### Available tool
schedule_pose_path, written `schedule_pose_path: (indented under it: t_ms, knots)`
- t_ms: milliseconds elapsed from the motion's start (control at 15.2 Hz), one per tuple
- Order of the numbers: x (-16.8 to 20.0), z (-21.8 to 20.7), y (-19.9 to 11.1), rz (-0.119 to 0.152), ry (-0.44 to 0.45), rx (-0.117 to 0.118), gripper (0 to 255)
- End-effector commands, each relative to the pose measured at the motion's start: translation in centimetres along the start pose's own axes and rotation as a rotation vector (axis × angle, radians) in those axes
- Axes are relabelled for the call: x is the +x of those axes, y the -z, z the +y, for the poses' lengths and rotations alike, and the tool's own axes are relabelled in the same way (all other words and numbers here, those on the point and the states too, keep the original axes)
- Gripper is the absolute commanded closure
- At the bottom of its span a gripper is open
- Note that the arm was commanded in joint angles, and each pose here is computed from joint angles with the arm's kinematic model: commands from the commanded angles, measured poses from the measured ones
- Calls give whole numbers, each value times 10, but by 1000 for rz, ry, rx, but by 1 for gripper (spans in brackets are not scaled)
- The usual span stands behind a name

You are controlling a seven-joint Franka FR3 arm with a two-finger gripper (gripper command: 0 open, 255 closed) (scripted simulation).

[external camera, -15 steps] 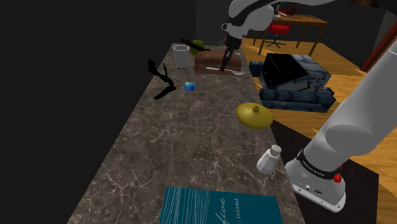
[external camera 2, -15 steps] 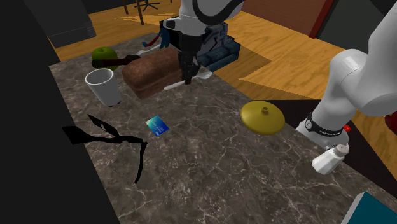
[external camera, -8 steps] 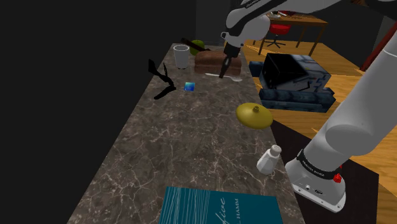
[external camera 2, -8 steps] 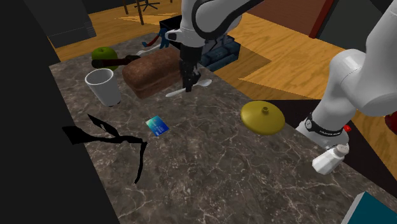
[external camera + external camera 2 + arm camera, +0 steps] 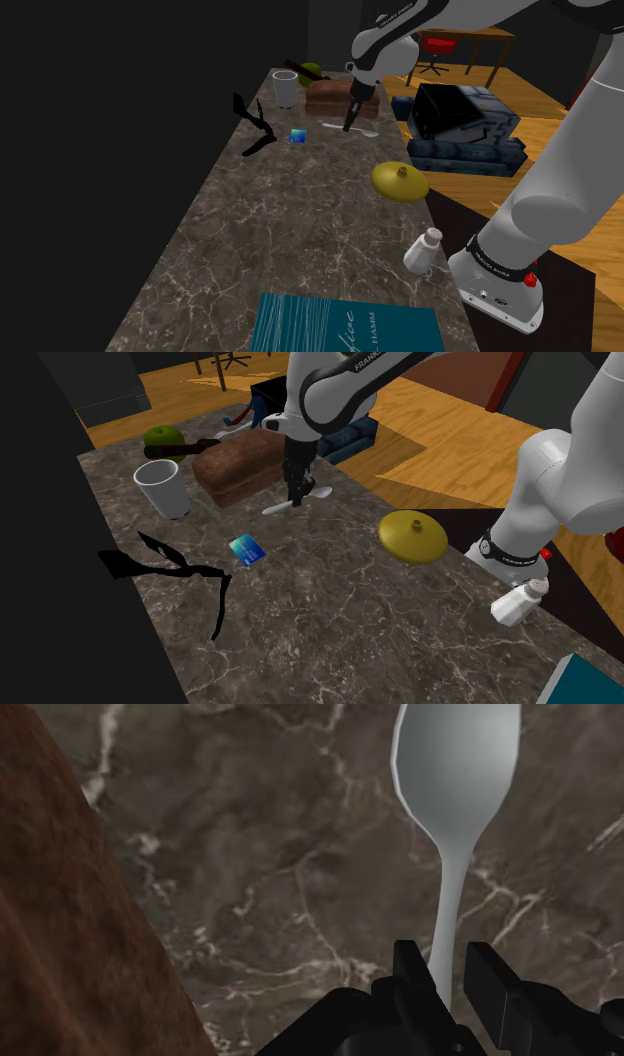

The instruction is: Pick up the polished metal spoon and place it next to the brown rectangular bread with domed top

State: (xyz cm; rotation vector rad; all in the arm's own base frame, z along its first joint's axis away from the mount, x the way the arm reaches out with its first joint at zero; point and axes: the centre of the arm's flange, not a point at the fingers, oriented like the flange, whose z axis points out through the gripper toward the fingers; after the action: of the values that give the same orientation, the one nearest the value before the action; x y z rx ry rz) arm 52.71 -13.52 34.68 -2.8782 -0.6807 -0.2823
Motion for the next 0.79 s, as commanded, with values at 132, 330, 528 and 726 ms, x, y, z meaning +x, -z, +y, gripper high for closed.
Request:
schedule_pose_path:
  t_ms: [132, 330, 528, 726]
  knots:
    - [0, 0, -1, 0, 0, 0, 255]
    - [0, 0, -1, 0, 0, 0, 0]
    - [0, 0, -1, 0, 0, 0, 0]
    - [0, 0, 13, 0, 0, 0, 0]
